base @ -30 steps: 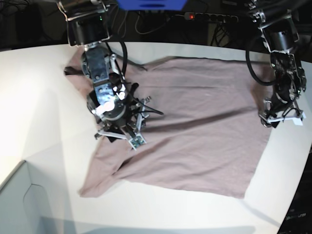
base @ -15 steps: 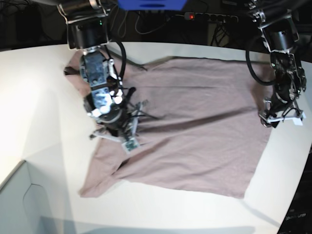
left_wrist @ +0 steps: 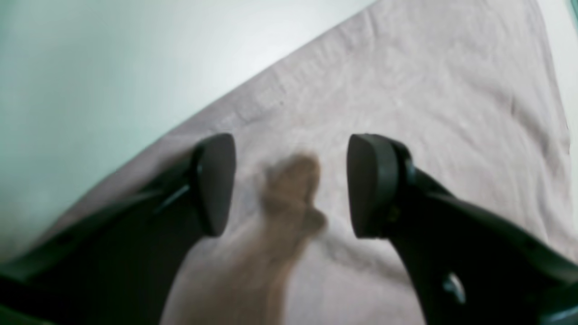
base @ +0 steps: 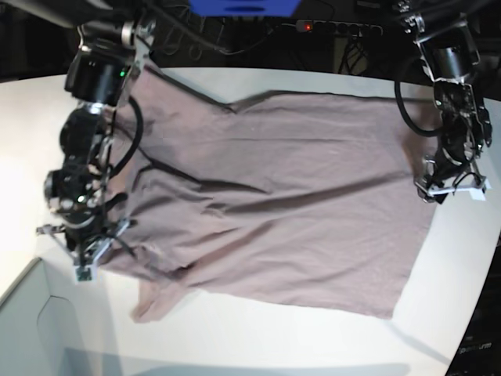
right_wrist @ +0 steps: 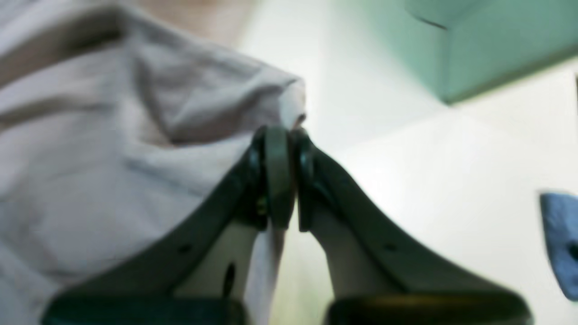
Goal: Layout the t-shirt on the table in an organized manner, then fold the t-shirt properly
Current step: 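Drag the bunched fabric with the right gripper to smooth the shirt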
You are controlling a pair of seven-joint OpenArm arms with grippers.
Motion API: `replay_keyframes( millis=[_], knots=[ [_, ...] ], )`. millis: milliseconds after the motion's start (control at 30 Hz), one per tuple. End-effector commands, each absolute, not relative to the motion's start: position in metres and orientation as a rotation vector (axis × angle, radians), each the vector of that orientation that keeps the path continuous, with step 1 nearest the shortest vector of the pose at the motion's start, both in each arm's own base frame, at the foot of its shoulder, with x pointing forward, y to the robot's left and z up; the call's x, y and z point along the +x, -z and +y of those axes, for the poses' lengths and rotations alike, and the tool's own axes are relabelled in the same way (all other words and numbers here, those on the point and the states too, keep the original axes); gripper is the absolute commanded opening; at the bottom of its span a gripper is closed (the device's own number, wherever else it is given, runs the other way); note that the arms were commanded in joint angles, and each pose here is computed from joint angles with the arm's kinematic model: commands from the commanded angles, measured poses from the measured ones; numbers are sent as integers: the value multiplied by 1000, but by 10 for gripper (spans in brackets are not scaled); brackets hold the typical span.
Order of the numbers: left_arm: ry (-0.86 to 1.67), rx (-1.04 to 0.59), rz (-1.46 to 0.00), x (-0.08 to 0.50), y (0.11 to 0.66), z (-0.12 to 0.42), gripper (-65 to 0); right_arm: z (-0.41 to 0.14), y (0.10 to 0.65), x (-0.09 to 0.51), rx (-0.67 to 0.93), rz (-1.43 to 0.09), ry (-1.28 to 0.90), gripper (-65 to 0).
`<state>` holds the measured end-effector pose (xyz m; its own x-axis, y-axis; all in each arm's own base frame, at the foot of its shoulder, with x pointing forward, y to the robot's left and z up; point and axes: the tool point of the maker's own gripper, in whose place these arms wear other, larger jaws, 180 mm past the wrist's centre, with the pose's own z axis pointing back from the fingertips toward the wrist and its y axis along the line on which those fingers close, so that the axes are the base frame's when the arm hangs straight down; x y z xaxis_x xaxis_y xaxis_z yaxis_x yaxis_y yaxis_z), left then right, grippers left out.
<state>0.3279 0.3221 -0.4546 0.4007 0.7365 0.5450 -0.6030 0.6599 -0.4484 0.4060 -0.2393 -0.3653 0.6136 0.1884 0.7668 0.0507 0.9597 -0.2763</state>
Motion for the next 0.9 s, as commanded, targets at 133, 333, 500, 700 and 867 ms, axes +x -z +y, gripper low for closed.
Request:
replay_keyframes(
  millis=[133,333,500,700,867],
  knots=[
    [-792,-195,-958,359,397,331,-262,-277,359,429,-298,-911,-7,-650],
    [-775,-216,-1030,383,370,329,-261,-283,384,427,-276,-838,-14,-463],
    [-790,-240,-1011,386,377,321,-261,-298,361,419,-333,-898,3,-285],
    [-785,-210,-976,360,392,322,-261,-298,325,383,-424,-992,2,-276],
    [-732,-157,-970,323,393,322,-261,-244,343,340,-361,-959,-142,-275]
  ],
)
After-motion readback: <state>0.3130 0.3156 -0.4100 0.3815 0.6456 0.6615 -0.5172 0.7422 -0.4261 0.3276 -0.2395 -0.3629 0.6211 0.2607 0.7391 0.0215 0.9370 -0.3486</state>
